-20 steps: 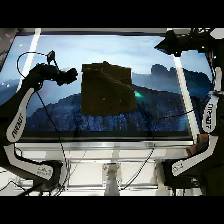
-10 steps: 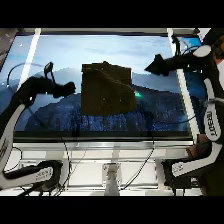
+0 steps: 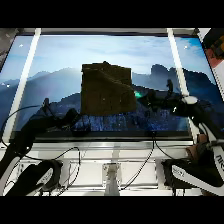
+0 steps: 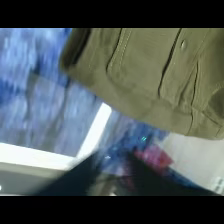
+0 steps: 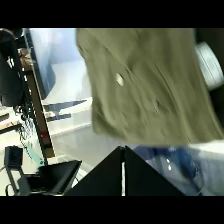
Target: Fold the clothes and pants, and hang the long-sleeved shirts on hangers.
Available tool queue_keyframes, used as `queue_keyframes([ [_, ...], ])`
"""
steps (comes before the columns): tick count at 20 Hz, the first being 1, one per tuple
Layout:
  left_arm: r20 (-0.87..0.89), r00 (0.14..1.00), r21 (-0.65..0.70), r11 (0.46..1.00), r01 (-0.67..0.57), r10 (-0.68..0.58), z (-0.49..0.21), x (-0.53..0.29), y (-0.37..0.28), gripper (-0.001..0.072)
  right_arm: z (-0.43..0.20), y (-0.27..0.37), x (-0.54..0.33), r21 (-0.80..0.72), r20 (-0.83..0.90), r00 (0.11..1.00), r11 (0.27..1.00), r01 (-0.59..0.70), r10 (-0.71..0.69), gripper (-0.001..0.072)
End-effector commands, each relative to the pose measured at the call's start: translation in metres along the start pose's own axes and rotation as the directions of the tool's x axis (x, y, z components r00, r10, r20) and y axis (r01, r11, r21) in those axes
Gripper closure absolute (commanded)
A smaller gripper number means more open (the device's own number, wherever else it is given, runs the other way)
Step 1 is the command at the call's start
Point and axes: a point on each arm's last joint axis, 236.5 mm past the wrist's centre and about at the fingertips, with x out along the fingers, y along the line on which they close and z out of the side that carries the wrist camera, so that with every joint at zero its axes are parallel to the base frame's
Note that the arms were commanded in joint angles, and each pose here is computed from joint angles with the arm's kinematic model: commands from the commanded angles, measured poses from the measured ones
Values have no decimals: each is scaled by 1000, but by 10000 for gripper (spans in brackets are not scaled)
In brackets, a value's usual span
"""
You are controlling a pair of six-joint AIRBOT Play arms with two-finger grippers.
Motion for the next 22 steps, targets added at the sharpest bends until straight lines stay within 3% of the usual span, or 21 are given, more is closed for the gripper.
queue_keyframes([
  [1, 34, 999, -52, 998, 33, -31, -9, 7, -5, 12, -47, -21, 14, 29, -49, 998, 999, 35, -33, 354],
  [2, 67, 997, -66, 997, 39, -35, -2, 11, -7, 14, -51, -22, 20, 36, -48, 998, 998, 51, -49, 207],
  [3, 100, 994, -119, 992, 43, -32, 6, 17, -6, 53, -50, -25, 24, 48, -30, 997, 996, 74, -72, 186],
  [4, 115, 993, -181, 983, 39, -18, 9, 23, -2, 123, -46, -27, 27, 37, 3, 996, 995, 94, -94, 186],
  [6, 104, 994, -223, 975, -1, 25, 9, 36, 11, 132, -31, -32, 30, 21, 81, 989, 992, 125, -126, 186],
  [8, 111, 992, -239, 970, -28, 57, 13, 44, 22, 144, -18, -36, 28, 97, 133, 981, 987, 129, -141, 186],
  [9, 123, 990, -244, 969, -31, 62, 16, 46, 24, 192, -14, -37, 27, 136, 150, 978, 983, 126, -147, 188],
  [15, 177, 980, -354, 935, -23, 91, 32, 56, 35, 202, -12, -47, 37, 228, 137, 978, 966, 123, -157, 189],
  [22, 181, 978, -362, 932, -35, 107, 49, 74, 25, 210, 4, -50, 55, 254, 123, 978, 958, 135, -171, 190],
])
